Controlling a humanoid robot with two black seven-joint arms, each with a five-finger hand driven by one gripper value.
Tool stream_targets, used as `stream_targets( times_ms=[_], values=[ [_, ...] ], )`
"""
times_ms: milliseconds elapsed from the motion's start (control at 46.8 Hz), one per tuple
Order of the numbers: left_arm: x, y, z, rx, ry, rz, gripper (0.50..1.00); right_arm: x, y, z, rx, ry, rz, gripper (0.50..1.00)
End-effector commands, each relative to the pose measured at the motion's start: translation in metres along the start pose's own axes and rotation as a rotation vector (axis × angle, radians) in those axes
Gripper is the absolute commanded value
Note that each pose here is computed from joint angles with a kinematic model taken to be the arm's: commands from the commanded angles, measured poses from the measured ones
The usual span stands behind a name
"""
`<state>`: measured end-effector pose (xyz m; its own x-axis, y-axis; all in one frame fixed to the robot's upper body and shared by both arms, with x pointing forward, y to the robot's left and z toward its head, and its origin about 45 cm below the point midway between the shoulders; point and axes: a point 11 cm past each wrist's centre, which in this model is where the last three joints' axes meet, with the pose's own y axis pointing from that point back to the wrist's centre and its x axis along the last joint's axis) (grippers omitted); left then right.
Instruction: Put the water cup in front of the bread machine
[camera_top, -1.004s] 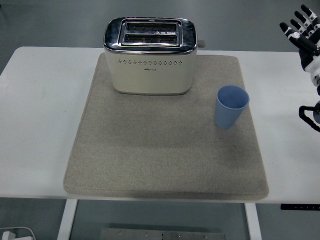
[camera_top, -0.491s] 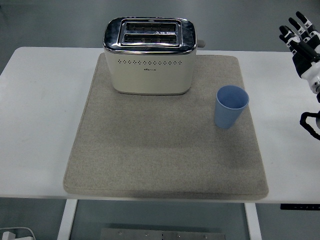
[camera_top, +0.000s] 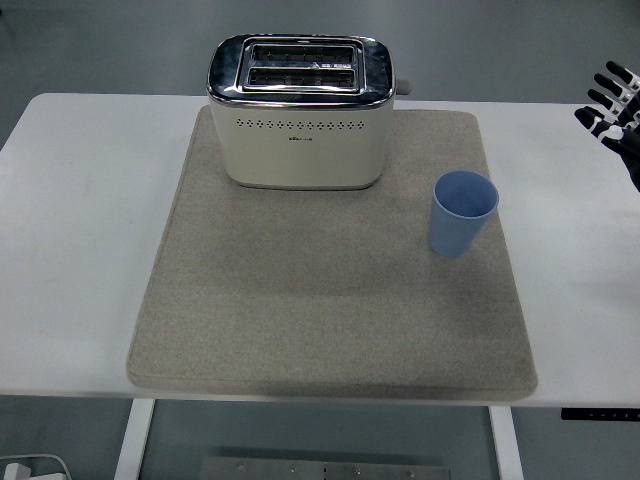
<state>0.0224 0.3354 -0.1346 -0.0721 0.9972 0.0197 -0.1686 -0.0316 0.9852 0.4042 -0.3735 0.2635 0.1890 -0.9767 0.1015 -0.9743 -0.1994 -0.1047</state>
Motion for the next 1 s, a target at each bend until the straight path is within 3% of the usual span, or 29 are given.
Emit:
stream_targets(
  times_ms=[0, 171, 406, 769, 983],
  values=[
    [0.0, 0.0, 0.0, 0.0, 0.001, 0.0, 1.0, -0.003, 0.011, 0.008, -0.016, 0.088, -0.056, 0.913],
    [0.0, 0.0, 0.0, 0.0, 0.001, -0.001, 1.0, -0.003, 0.034, 0.03, -0.1, 0.107, -0.121, 0.913],
    [0.0, 0.0, 0.0, 0.0, 0.001, 0.0, 1.0, -0.022, 0.048, 0.051, -0.156, 0.121, -0.19, 0.913],
    [0.0, 0.0, 0.0, 0.0, -0.001, 0.0, 1.0, -0.054, 0.054, 0.068, -0.14, 0.161, -0.273, 0.913],
    [0.0, 0.0, 0.0, 0.0, -0.001, -0.002, 1.0, -0.077, 0.047, 0.07, -0.11, 0.166, -0.297, 0.913]
  ],
)
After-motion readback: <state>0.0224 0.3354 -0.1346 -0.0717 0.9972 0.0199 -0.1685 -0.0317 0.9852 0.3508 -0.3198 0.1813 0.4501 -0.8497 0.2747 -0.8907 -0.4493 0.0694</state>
